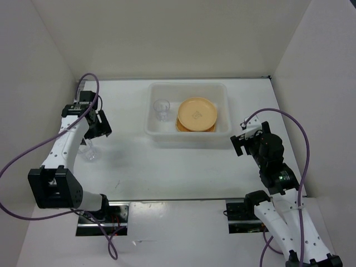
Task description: Place the mixed dishes into the plastic bin
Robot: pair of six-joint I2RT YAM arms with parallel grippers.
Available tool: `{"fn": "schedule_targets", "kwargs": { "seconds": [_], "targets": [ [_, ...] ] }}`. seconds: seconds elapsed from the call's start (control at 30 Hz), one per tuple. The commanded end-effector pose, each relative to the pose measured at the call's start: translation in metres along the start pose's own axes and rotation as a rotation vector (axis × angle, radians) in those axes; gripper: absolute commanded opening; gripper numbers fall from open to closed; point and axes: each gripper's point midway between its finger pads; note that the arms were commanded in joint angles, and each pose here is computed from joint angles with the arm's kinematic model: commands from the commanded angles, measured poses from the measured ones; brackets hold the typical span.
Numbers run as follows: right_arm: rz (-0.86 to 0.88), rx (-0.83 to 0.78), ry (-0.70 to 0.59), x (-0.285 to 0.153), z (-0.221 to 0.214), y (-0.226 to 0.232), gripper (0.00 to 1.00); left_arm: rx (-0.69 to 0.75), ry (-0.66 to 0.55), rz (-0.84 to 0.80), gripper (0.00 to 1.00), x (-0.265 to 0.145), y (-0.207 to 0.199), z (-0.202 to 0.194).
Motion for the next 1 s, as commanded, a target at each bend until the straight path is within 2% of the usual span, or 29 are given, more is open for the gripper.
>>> {"fn": "schedule_targets", "kwargs": {
  "seconds": [0.0, 0.53, 0.63, 0.7, 0.73, 0.77, 0.83, 0.87, 0.97],
  "targets": [
    [-0.022, 0.002, -0.032, 0.004, 0.007, -0.003, 0.98, -0.012, 0.006, -0.081, 0.97, 0.013, -0.01, 0.004],
    [-0.039, -0.005, -0.043, 0.0, 0.007, -0.006, 0.98, -0.074, 0.091, -0.02, 0.96, 0.087, 0.008, 0.005],
    [-0.039, -0.005, -0.043, 0.0, 0.007, -0.006, 0.98, -0.08, 0.116, -0.029, 0.87, 0.097, 0.005, 0.003],
    [-0.039, -0.005, -0.043, 0.0, 0.007, -0.006, 0.98, -0.081, 0.118, -0.04, 0.77, 0.099, 0.003, 0.002],
    [-0.039, -0.005, -0.043, 0.0, 0.007, -0.006, 0.98, -0.081, 0.118, -0.04, 0.6, 0.099, 0.003, 0.001],
    [-0.039, -0.005, -0.043, 0.0, 0.007, -0.006, 0.98, -0.072, 0.118, -0.041, 0.48, 0.099, 0.004, 0.002],
    [-0.039, -0.005, -0.043, 0.0, 0.007, -0.006, 0.98, -0.072, 0.114, -0.033, 0.09, 0.099, 0.005, 0.002],
    [-0.039, -0.005, -0.043, 0.0, 0.007, -0.006, 0.98, -0.071, 0.107, -0.021, 0.0, 0.1, 0.007, 0.003],
    [-0.039, -0.005, -0.043, 0.0, 0.007, -0.006, 0.98, -0.082, 0.087, -0.008, 0.0, 0.096, 0.008, 0.011]
  ]
}}
Point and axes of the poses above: each gripper's point midway between its finger pads, its own x axis out along the fingers, its own y axis along the line the jaws close on, z = x × y, and after that the axes turned 10 degrees about -x, right-handed
